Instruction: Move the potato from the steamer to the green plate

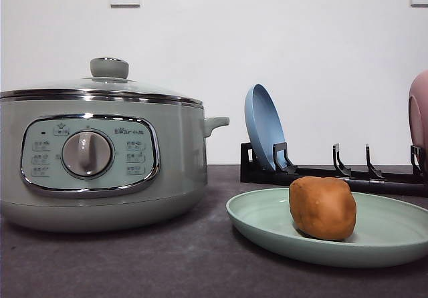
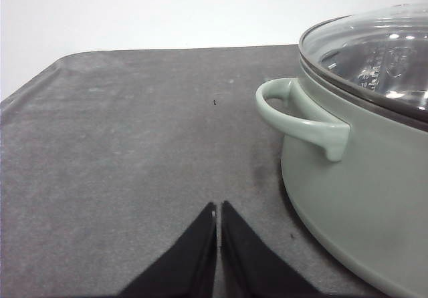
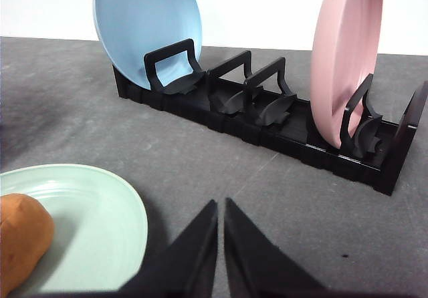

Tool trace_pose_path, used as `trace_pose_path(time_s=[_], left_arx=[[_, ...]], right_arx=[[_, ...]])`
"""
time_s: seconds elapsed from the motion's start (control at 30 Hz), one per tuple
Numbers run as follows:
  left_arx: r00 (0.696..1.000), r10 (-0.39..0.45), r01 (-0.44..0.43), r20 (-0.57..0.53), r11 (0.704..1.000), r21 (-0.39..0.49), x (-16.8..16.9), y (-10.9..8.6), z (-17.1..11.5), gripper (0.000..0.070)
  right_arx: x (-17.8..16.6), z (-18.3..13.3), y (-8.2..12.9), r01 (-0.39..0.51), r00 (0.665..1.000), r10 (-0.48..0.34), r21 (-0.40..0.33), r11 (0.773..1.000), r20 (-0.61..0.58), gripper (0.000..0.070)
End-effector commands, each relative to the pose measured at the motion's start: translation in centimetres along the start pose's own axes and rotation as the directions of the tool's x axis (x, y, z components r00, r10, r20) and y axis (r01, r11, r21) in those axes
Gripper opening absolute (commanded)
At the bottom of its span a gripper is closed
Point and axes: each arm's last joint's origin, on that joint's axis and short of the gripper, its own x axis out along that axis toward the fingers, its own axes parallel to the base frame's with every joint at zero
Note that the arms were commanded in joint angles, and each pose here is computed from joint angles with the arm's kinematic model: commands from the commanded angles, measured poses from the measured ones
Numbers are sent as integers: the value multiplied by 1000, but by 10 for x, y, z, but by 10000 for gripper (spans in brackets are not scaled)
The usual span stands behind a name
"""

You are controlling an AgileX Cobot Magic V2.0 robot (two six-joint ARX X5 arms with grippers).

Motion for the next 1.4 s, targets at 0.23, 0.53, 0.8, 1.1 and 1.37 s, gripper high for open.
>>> trace_pose_path(time_s=[0.23, 0.53, 0.8, 1.1, 1.37], left_arx=[[1000, -1, 1, -25, 1000, -4, 2, 0, -6, 1], [1000, -1, 1, -25, 1000, -4, 2, 0, -6, 1], [1000, -1, 1, -25, 1000, -4, 2, 0, -6, 1], [1000, -1, 1, -25, 1000, -4, 2, 0, -6, 1], [1000, -1, 1, -25, 1000, -4, 2, 0, -6, 1]], right_arx=[[0, -1, 0, -2, 1000, 2, 4, 1000, -3, 4], [0, -1, 0, -2, 1000, 2, 4, 1000, -3, 4], [0, -1, 0, -2, 1000, 2, 4, 1000, -3, 4], [0, -1, 0, -2, 1000, 2, 4, 1000, -3, 4], [0, -1, 0, -2, 1000, 2, 4, 1000, -3, 4]])
